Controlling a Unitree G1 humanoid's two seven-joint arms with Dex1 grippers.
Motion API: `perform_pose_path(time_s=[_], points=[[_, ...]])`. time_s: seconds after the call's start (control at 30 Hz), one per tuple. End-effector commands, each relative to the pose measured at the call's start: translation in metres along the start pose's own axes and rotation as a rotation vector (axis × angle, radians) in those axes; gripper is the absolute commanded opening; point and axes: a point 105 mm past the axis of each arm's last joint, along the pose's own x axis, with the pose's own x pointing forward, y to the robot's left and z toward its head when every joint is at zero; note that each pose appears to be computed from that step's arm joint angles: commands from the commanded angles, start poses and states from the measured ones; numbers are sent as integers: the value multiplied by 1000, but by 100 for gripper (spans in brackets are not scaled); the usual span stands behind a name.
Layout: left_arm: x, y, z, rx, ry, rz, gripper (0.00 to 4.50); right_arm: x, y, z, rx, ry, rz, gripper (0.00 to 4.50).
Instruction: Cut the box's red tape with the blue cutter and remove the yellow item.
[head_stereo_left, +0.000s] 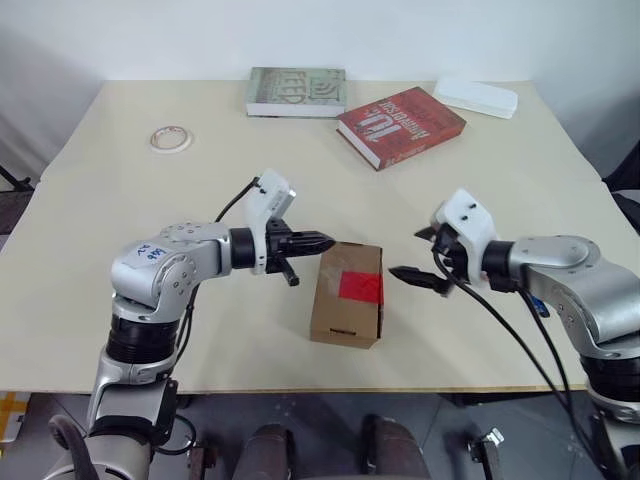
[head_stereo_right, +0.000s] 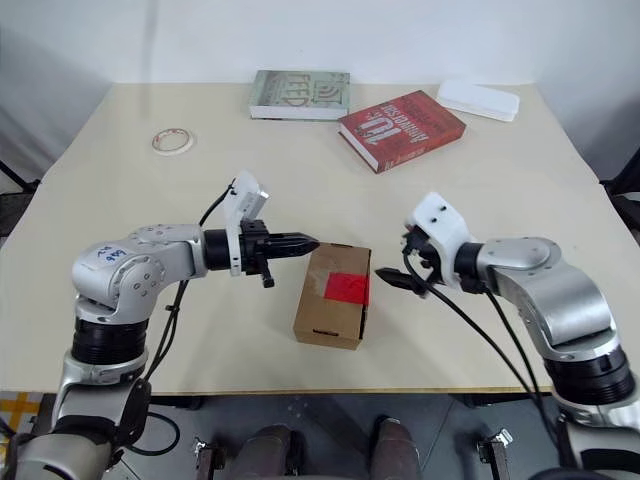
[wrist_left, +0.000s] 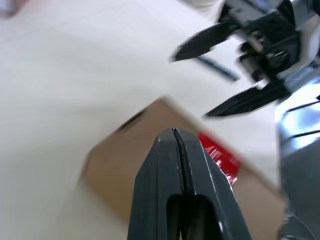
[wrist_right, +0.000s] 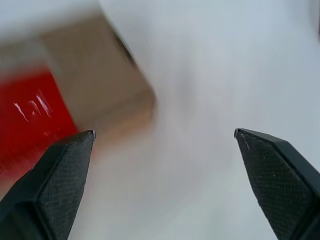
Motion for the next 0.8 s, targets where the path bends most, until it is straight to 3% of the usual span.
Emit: perform_pose_path(time_s=[0.03, 0.27, 0.63, 0.8], points=[[8, -7, 0, 17, 10, -49, 0, 9, 0, -1, 2, -13, -38, 448], [21, 5, -37, 65, 157, -39, 0, 14, -2, -30, -35, 93, -63, 448], [25, -4, -61, 86, 238, -87, 0, -8, -25, -46, -71, 171, -126, 448], [26, -3, -60, 84, 231, -76, 0, -14, -21, -79, -96, 290, -87, 448]])
